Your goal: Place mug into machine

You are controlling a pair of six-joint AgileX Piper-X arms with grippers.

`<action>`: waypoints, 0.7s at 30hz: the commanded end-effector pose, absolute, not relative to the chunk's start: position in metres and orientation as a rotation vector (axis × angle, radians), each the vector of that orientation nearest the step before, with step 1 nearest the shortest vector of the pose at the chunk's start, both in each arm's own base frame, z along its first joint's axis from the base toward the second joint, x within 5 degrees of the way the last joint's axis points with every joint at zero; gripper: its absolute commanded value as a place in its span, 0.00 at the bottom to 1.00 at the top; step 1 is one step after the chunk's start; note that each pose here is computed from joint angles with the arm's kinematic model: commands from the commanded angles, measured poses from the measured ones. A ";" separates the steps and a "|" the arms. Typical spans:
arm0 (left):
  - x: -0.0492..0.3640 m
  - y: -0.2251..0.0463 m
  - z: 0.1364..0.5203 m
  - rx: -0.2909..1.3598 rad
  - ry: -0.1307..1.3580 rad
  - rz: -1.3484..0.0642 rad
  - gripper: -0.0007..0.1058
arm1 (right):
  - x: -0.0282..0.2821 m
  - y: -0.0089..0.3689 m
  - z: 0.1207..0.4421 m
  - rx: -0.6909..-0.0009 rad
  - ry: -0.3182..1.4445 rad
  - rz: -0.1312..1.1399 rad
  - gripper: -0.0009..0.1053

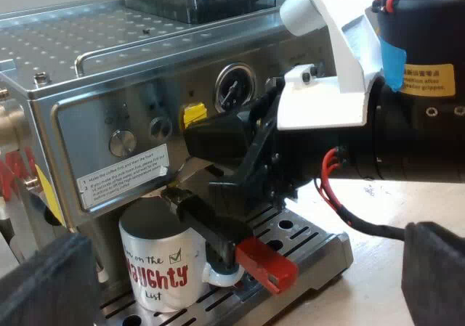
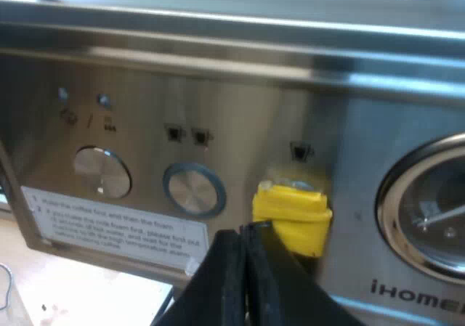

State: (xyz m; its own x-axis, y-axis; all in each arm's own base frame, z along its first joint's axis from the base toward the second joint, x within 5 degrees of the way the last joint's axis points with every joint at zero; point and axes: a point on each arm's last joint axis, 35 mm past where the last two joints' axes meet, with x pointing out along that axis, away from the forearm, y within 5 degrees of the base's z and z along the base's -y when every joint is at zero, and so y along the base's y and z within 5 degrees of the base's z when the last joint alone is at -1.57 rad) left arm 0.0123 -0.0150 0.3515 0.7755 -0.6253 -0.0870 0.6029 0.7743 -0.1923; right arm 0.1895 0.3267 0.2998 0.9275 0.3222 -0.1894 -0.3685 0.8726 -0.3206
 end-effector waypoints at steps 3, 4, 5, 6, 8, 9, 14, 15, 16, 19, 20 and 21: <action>0.013 -0.015 0.352 -0.159 0.148 -0.676 0.80 | 0.199 0.320 0.308 -0.366 0.106 0.258 0.01; 0.013 -0.015 0.352 -0.159 0.148 -0.676 0.80 | 0.200 0.320 0.308 -0.366 0.107 0.257 0.01; 0.013 -0.015 0.352 -0.159 0.148 -0.676 0.80 | 0.205 0.317 0.307 -0.364 0.109 0.243 0.01; 0.013 -0.015 0.352 -0.159 0.148 -0.676 0.80 | 0.210 0.315 0.307 -0.355 0.105 0.229 0.01; 0.013 -0.015 0.352 -0.159 0.148 -0.676 0.80 | 0.216 0.313 0.306 -0.349 0.104 0.212 0.01; 0.013 -0.015 0.352 -0.159 0.148 -0.676 0.80 | 0.219 0.313 0.304 -0.345 0.103 0.204 0.01; 0.013 -0.015 0.352 -0.159 0.148 -0.676 0.80 | 0.230 0.311 0.297 -0.366 0.118 0.179 0.01; 0.013 -0.015 0.352 -0.159 0.148 -0.676 0.80 | 0.231 0.311 0.297 -0.366 0.118 0.170 0.01; 0.013 -0.015 0.352 -0.159 0.148 -0.676 0.80 | 0.230 0.311 0.297 -0.368 0.119 0.169 0.01; 0.013 -0.015 0.352 -0.159 0.148 -0.676 0.80 | 0.228 0.311 0.298 -0.392 0.121 0.167 0.01; 0.013 -0.015 0.352 -0.159 0.148 -0.676 0.80 | 0.225 0.312 0.299 -0.406 0.118 0.174 0.01; 0.013 -0.015 0.352 -0.159 0.148 -0.676 0.80 | 0.222 0.313 0.300 -0.414 0.119 0.183 0.01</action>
State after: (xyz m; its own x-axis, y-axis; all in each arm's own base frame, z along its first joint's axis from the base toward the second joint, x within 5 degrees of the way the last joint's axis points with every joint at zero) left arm 0.0123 -0.0150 0.3515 0.7755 -0.6253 -0.0870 0.6029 0.7743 -0.1923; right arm 0.2010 0.3223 0.2964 0.9447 0.2723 -0.1828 -0.3229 0.8696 -0.3734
